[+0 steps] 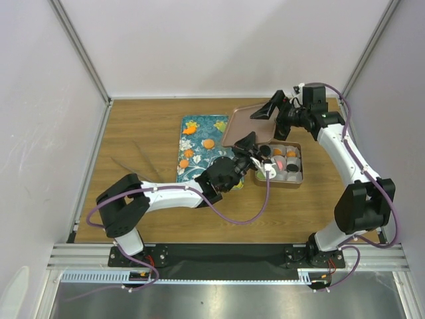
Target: Pack the cookies
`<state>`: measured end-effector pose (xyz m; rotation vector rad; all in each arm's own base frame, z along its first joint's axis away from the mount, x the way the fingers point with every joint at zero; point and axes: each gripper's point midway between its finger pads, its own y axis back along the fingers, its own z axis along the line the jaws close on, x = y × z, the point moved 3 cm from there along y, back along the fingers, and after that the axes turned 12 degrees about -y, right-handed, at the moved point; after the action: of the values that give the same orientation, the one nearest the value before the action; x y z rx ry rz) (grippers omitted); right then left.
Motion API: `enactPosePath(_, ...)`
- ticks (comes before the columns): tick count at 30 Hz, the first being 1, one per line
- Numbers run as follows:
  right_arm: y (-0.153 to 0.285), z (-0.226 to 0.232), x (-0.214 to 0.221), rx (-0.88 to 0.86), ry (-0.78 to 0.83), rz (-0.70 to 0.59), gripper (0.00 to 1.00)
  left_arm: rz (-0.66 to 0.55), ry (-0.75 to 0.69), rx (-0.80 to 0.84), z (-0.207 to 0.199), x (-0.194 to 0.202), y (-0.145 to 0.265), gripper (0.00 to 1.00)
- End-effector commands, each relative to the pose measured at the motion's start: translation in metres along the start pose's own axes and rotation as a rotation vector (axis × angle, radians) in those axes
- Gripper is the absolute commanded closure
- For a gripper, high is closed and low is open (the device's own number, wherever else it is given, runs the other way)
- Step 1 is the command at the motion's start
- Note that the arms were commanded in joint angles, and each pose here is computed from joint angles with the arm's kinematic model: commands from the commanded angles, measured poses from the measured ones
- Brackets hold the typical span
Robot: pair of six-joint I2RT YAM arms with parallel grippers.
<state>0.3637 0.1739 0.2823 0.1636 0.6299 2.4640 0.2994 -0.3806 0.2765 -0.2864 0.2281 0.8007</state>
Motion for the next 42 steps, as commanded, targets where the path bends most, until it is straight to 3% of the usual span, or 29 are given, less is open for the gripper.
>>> enactPosePath(1, 0.021, 0.027, -0.010, -0.084, 0.134, -0.108, 0.00, -0.066, 0.145, -0.001, 0.033, -0.024, -0.002, 1.00)
enactPosePath(7, 0.073, 0.073, -0.045, -0.163, 0.278, -0.384, 0.00, -0.065, 0.352, 0.159, 0.030, -0.040, -0.002, 1.00)
enactPosePath(10, 0.107, 0.080, -0.073, -0.072, 0.299, -0.641, 0.00, -0.054, 0.496, 0.204, 0.035, -0.043, -0.004, 1.00)
enactPosePath(14, 0.132, 0.055, -0.094, 0.099, 0.301, -0.835, 0.00, -0.091, 0.745, 0.304, 0.054, -0.052, -0.013, 1.00)
enactPosePath(20, 0.142, -0.017, -0.111, 0.274, 0.212, -0.910, 0.00, -0.201, 1.307, 0.445, 0.090, -0.048, -0.031, 1.00)
enactPosePath(23, 0.146, -0.055, -0.119, 0.330, 0.163, -0.934, 0.00, -0.171, 1.601, 0.543, 0.075, -0.037, -0.047, 1.00)
enactPosePath(27, 0.138, -0.096, -0.118, 0.413, 0.114, -0.920, 0.00, -0.112, 1.831, 0.593, 0.045, -0.031, -0.059, 0.98)
enactPosePath(31, 0.135, -0.131, -0.120, 0.489, 0.044, -0.916, 0.04, -0.076, 2.029, 0.658, 0.007, -0.027, -0.068, 0.95)
enactPosePath(33, 0.131, -0.148, -0.118, 0.518, 0.016, -0.892, 0.10, -0.080, 2.117, 0.670, -0.005, -0.026, -0.068, 0.96)
enactPosePath(38, 0.128, -0.188, -0.120, 0.554, -0.079, -0.865, 0.20, -0.006, 2.220, 0.644, -0.042, -0.011, -0.071, 0.97)
enactPosePath(42, 0.119, -0.203, -0.116, 0.517, -0.111, -0.815, 0.22, 0.006, 2.288, 0.624, -0.056, -0.004, -0.075, 0.96)
